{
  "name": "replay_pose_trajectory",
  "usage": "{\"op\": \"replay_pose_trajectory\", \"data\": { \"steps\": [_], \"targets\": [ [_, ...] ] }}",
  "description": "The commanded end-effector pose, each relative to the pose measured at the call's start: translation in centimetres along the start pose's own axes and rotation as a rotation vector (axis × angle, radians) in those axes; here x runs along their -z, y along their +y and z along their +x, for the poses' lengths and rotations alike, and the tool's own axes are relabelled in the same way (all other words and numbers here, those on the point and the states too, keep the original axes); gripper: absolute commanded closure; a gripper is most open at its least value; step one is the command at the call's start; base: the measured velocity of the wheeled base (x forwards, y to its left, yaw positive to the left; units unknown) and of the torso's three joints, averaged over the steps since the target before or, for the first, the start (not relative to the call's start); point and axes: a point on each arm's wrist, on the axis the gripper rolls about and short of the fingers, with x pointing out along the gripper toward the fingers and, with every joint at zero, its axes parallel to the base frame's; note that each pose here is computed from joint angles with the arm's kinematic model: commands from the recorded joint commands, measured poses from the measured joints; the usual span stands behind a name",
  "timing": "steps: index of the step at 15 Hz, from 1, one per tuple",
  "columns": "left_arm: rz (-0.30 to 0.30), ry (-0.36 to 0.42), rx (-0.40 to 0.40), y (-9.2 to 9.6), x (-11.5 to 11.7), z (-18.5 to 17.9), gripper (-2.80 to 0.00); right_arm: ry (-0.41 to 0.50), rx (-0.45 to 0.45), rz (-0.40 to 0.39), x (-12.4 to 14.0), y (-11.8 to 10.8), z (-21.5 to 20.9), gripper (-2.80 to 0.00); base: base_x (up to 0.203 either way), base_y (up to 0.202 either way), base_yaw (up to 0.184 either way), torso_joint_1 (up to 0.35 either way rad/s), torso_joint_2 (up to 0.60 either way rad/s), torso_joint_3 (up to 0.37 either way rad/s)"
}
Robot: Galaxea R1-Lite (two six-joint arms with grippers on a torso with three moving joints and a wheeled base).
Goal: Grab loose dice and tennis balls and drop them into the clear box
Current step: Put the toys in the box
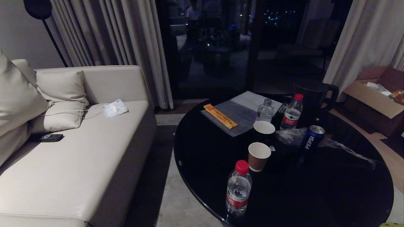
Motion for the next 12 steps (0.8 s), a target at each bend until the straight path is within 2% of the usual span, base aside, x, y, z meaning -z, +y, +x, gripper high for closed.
{"op": "replay_pose_trajectory", "data": {
  "steps": [1,3,5,8,12],
  "targets": [
    [-0.001,0.002,-0.001,0.0,0.0,0.0,0.00,-0.188,0.010,0.010,3.1,0.1,-2.0,0.00,0.000,0.000,0.000,0.000,0.00,0.000],
    [-0.001,0.002,-0.001,0.0,0.0,0.0,0.00,-0.215,0.038,0.023,4.2,0.0,-1.5,0.00,0.000,0.000,0.000,0.000,0.00,0.000],
    [0.000,0.002,-0.001,0.0,0.0,0.0,0.00,-0.285,0.054,0.022,4.2,-0.1,-1.0,0.00,0.000,0.000,0.000,0.000,0.00,0.000],
    [-0.001,0.003,-0.001,0.0,0.0,0.0,0.00,-0.284,0.118,0.042,4.5,-0.3,-0.9,0.00,0.000,0.000,0.000,0.000,0.00,0.000],
    [-0.001,0.002,-0.001,0.0,0.0,0.0,0.00,-0.420,0.062,-0.002,5.8,-0.3,-1.7,0.00,0.000,0.000,0.000,0.000,0.00,0.000]
  ]
}}
